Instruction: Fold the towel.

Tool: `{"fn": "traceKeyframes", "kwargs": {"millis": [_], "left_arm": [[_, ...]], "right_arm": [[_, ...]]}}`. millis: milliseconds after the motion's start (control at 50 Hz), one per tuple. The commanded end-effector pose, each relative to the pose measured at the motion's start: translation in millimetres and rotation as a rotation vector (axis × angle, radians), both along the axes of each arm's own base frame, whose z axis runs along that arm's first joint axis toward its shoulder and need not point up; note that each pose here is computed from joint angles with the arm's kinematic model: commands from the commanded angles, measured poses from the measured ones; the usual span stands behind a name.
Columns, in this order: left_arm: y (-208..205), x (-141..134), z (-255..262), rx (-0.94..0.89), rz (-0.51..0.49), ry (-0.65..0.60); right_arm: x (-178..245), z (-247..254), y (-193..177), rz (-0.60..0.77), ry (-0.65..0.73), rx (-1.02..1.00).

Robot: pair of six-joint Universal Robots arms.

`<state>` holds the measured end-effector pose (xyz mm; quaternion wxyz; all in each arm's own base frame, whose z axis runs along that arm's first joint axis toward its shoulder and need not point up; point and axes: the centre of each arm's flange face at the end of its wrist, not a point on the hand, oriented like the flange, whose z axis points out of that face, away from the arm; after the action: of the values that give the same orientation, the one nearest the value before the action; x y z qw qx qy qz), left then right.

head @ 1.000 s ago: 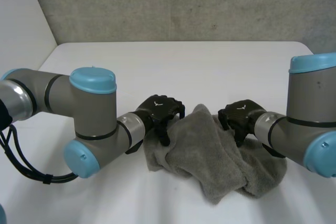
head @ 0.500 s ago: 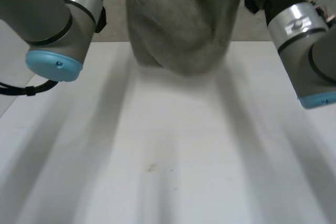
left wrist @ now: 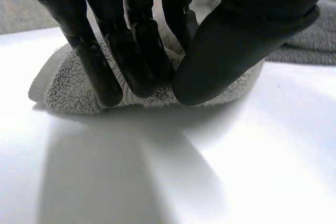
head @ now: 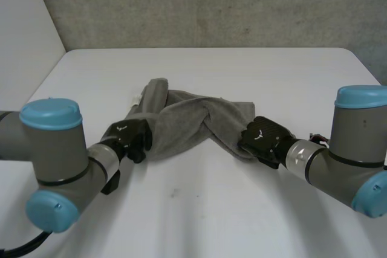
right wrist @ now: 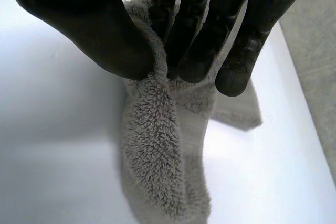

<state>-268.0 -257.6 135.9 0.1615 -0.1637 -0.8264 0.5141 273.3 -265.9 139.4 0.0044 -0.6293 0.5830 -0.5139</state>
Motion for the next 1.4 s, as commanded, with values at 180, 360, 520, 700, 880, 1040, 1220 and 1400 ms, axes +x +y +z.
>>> {"fn": "traceKeyframes", "kwargs": {"millis": [180,360,520,700,880,1040,1220,1400], "left_arm": [[49,16,35,-0.083,-0.062,-0.055],[41,11,72,-0.206,-0.082,0.008],[-4,-4,97,-0.306,-0.065,0.050],[-45,-24,58,-0.134,-0.069,-0.018],[-68,-37,20,0.010,-0.081,-0.064],[-74,-41,7,0.110,-0.082,-0.091],[-72,-45,7,0.147,-0.117,-0.095],[-84,-50,21,0.062,-0.120,-0.071]], "right_arm": [[-35,41,12,-0.149,-0.069,0.000],[-41,74,-12,-0.335,-0.365,0.112],[-35,84,-46,-0.467,-0.592,0.255],[-7,69,-72,-0.524,-0.579,0.393],[24,37,-89,-0.563,-0.595,0.580],[44,14,-88,-0.568,-0.566,0.647],[47,1,-96,-0.572,-0.573,0.644],[51,25,-107,-0.535,-0.631,0.563]]}}
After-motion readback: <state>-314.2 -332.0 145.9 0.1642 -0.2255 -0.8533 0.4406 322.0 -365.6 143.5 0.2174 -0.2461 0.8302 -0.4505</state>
